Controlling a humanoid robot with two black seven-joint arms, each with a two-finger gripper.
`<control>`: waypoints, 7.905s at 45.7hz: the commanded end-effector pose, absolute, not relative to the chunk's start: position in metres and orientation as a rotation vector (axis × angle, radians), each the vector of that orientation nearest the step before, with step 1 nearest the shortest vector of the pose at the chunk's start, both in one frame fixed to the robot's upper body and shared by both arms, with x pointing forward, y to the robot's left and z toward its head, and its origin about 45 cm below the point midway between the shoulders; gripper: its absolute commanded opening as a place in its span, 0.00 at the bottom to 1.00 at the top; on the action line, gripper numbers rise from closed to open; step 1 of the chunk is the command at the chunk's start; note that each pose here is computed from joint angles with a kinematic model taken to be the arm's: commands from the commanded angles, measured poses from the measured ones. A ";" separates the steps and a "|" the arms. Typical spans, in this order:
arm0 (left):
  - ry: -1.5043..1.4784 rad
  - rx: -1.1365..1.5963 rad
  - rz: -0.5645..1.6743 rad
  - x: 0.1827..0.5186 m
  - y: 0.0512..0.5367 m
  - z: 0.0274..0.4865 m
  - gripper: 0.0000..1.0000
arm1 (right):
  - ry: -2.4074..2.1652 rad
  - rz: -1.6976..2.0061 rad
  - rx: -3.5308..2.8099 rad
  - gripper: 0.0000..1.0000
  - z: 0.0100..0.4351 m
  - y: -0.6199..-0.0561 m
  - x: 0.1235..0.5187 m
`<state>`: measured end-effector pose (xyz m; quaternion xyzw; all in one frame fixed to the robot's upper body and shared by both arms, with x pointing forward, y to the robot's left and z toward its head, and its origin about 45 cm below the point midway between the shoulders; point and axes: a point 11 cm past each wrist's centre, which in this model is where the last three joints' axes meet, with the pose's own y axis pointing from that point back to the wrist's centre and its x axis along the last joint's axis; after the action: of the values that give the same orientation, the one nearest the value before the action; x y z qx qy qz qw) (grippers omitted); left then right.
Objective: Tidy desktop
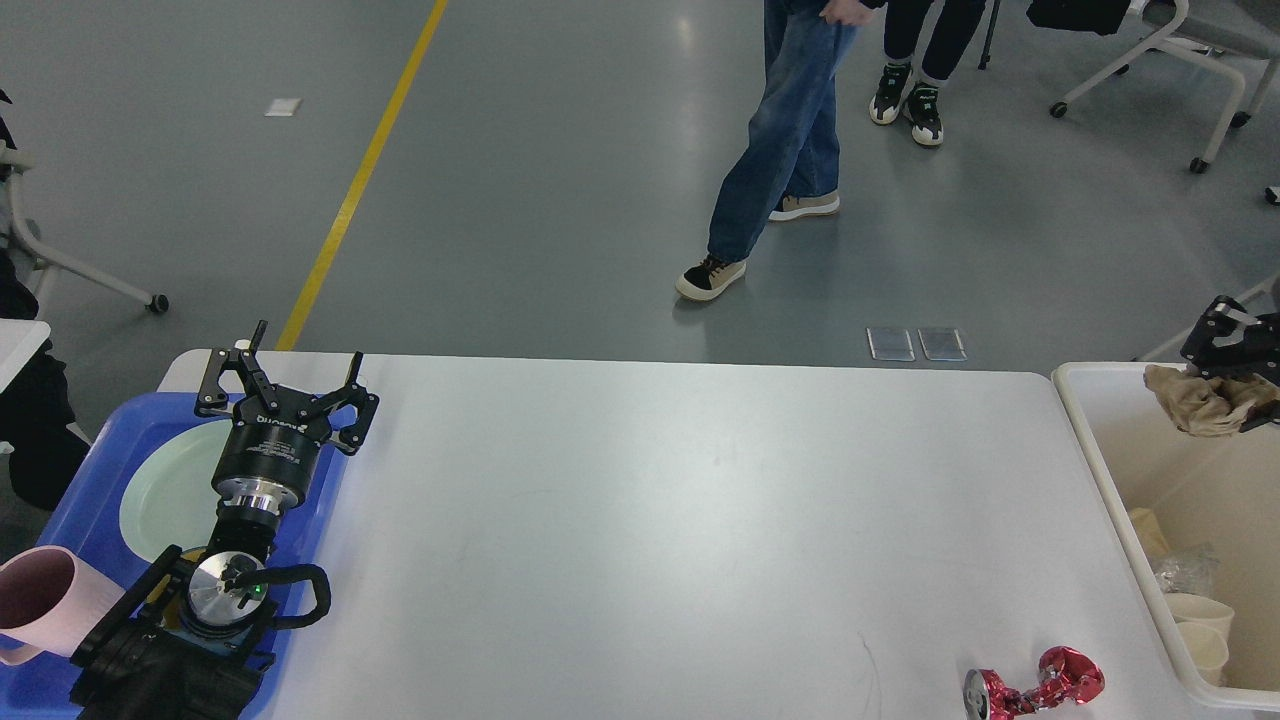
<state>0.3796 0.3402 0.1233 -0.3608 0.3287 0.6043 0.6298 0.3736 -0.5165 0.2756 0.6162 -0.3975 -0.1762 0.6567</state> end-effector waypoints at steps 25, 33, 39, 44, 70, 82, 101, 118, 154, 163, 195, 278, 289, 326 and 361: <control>0.752 -0.828 1.385 0.380 0.341 0.123 0.96 | -1.133 -0.155 0.839 0.00 0.051 -0.576 0.253; 0.753 -0.826 1.384 0.380 0.340 0.123 0.96 | -1.131 -0.148 0.825 0.00 0.044 -0.575 0.244; 0.753 -0.826 1.384 0.380 0.340 0.123 0.96 | -1.111 -0.158 0.839 0.00 0.034 -0.566 0.239; 0.753 -0.829 1.385 0.380 0.341 0.124 0.96 | -1.106 -0.164 0.841 0.00 0.030 -0.564 0.236; 0.752 -0.828 1.385 0.380 0.341 0.124 0.96 | -1.149 -0.118 0.823 1.00 0.024 -0.553 0.238; 0.752 -0.827 1.383 0.380 0.340 0.124 0.96 | -1.167 -0.113 0.821 1.00 0.032 -0.556 0.246; 0.753 -0.826 1.384 0.380 0.340 0.123 0.96 | -1.163 -0.195 0.915 1.00 0.062 -0.557 0.280; 0.753 -0.826 1.384 0.380 0.340 0.123 0.96 | -0.835 -0.201 1.139 1.00 0.170 -0.499 0.342; 0.753 -0.828 1.384 0.380 0.340 0.123 0.96 | -0.116 -0.010 1.533 1.00 0.407 -0.254 0.323; 0.753 -0.828 1.384 0.380 0.340 0.123 0.96 | -0.135 0.027 1.501 1.00 0.406 -0.248 0.325; 0.753 -0.828 1.384 0.380 0.340 0.123 0.96 | -0.580 -0.412 1.540 0.99 0.298 -0.372 0.307; 0.753 -0.829 1.385 0.380 0.341 0.124 0.96 | -0.830 -0.808 1.317 0.75 0.062 -0.404 0.223; 0.753 -0.829 1.385 0.380 0.341 0.124 0.96 | -0.808 -0.805 1.323 0.26 0.058 -0.397 0.223; 0.753 -0.826 1.384 0.380 0.340 0.123 0.96 | -0.703 -0.758 1.432 0.00 0.112 -0.381 0.250; 0.753 -0.826 1.384 0.380 0.340 0.123 0.96 | -0.286 -0.435 1.730 0.00 0.345 -0.292 0.303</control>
<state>0.3797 0.3406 0.1235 -0.3613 0.3285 0.6044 0.6295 0.3056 -0.3029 0.3229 0.7385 -0.1449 -0.2012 0.6270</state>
